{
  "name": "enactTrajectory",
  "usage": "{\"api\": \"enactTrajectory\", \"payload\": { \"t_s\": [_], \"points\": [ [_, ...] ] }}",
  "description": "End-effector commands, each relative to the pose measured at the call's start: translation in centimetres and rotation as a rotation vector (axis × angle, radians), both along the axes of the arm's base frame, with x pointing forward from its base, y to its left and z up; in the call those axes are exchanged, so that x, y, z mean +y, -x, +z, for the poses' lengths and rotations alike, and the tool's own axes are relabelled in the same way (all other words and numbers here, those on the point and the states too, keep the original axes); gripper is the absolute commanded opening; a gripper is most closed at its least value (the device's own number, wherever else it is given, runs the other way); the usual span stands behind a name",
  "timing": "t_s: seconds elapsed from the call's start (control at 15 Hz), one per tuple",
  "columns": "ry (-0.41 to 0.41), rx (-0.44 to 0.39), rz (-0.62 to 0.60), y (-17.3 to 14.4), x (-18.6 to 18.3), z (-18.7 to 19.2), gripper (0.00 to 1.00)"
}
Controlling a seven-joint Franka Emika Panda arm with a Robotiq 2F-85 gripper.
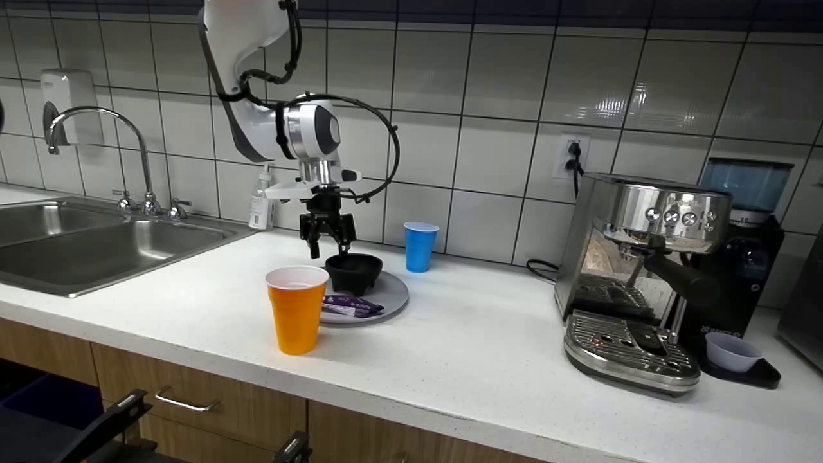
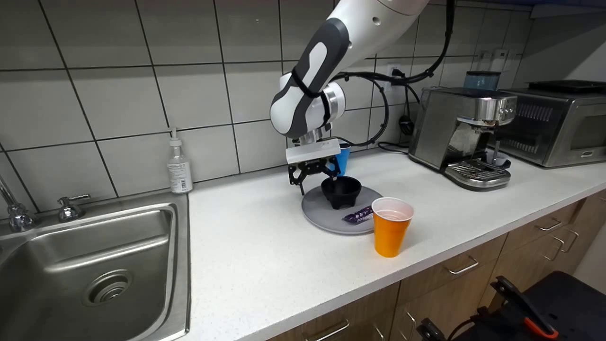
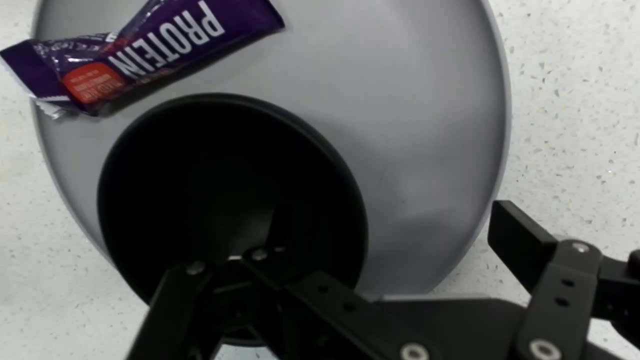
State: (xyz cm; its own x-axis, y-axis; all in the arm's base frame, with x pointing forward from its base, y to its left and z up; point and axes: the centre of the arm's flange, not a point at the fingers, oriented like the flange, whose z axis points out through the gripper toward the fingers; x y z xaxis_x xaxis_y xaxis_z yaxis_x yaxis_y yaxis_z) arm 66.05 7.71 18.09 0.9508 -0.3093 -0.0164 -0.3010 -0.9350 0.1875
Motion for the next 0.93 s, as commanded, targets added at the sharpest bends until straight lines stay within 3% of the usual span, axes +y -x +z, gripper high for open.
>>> {"api": "enactTrajectory", "payload": {
  "t_s": [0.0, 0.07, 0.13, 0.2, 0.8, 0.87],
  "points": [
    [-0.010, 0.013, -0.025, -1.13, -0.11, 0.20, 1.00],
    [-0.012, 0.013, -0.028, -1.14, -0.21, 0.18, 1.00],
    [-0.014, 0.013, -0.031, -1.17, -0.32, 0.17, 0.75],
    [-0.015, 0.012, -0.034, -1.16, -0.42, 0.22, 0.74],
    [-0.021, 0.014, -0.029, -0.87, -0.64, 0.44, 0.03],
    [-0.021, 0.014, -0.028, -0.83, -0.63, 0.47, 0.00]
  ]
}}
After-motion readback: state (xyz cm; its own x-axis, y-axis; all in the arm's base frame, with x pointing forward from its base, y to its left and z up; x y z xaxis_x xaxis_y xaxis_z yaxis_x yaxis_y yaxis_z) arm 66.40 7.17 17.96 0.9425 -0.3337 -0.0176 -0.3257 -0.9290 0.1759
